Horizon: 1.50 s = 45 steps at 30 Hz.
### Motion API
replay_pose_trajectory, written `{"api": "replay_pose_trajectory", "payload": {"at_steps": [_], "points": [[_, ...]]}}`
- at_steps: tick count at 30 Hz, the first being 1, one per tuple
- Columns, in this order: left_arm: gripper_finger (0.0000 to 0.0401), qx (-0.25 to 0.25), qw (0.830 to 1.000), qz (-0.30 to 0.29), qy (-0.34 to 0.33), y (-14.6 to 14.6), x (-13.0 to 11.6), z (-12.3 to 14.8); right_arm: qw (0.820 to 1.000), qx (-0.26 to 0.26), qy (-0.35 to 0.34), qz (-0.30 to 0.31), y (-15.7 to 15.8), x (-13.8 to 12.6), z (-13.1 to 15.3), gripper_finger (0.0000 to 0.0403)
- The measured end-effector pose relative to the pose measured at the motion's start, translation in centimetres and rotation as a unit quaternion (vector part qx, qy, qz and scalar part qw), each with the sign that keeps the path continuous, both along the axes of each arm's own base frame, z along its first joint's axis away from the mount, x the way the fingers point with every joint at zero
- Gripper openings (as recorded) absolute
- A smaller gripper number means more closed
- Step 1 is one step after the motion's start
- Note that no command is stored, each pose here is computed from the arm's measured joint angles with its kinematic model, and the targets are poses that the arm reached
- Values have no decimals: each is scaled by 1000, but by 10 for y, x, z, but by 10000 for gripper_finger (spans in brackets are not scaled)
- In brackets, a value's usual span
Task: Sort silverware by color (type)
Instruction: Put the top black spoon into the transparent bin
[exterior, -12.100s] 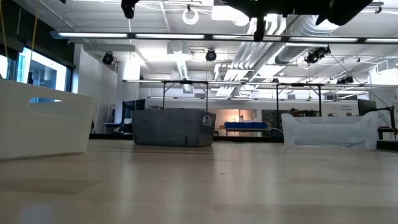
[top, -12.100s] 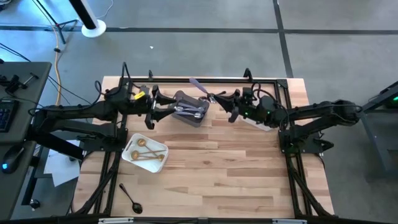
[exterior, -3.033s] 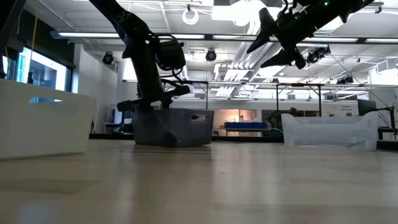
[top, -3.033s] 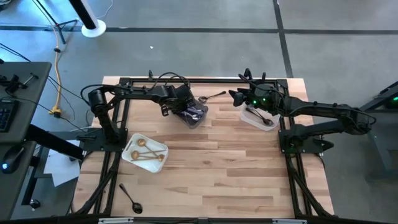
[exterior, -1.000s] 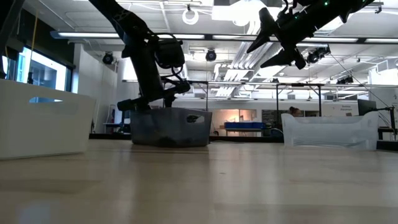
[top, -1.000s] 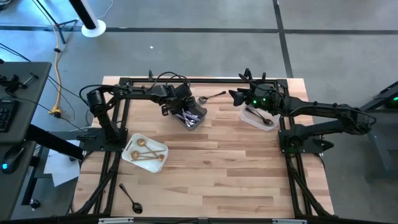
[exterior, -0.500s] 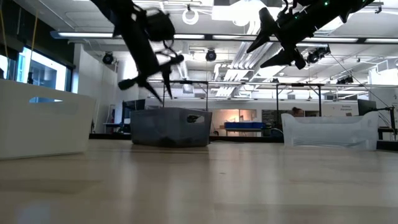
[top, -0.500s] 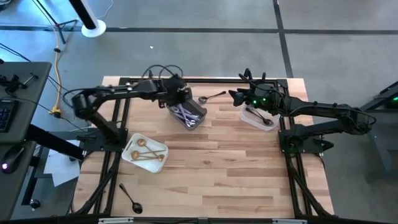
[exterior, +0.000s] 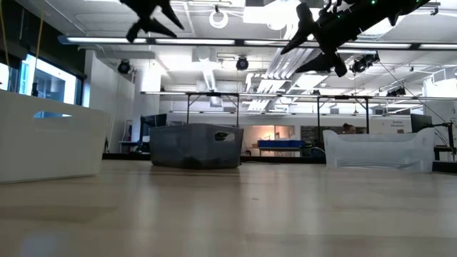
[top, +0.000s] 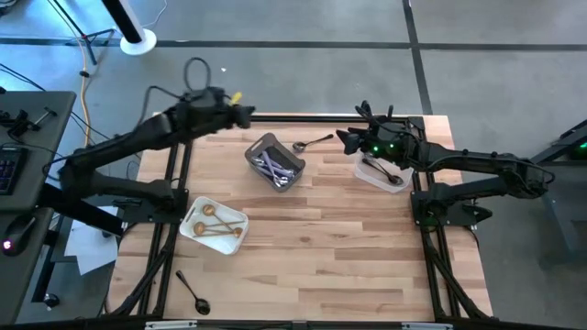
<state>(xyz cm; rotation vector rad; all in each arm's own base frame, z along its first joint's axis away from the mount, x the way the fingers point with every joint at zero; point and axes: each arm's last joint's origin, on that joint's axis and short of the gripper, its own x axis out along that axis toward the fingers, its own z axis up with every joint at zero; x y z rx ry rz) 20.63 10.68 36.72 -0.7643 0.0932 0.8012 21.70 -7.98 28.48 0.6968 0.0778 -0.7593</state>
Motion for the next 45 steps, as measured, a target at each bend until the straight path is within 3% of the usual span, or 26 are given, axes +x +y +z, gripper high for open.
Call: {"api": "replay_pose_trajectory", "payload": {"at_steps": [7, 13, 18, 22, 25, 30, 35, 41, 45], "points": [[115, 123, 992, -26, 21, -16, -35, 26, 999, -15, -41, 13, 0, 3, 8, 275], [115, 132, 990, -40, 14, -26, -45, 3, 998, -19, -43, 43, 1, 4, 9, 275], [115, 149, 978, -94, -110, -39, -43, -29, 998, -22, -45, 48, 1, 4, 10, 275], [115, 171, 941, -169, -237, -56, -42, -49, 994, -35, -67, 81, 2, 6, 15, 275], [115, 167, 921, -222, -274, -69, -41, -57, 987, -49, -91, 125, 4, 8, 21, 275], [115, 199, 911, -279, -228, -88, -36, -57, 968, -66, -131, 202, 9, 10, 30, 275], [115, 243, 918, -275, -152, -97, -34, -55, 944, -107, -153, 272, 15, 12, 37, 275], [115, 279, 911, -270, -139, -97, -36, -50, 901, -261, -51, 343, 38, 18, 46, 275], [115, 280, 911, -271, -135, -97, -36, -51, 902, -283, -27, 325, 42, 19, 51, 275]]}}
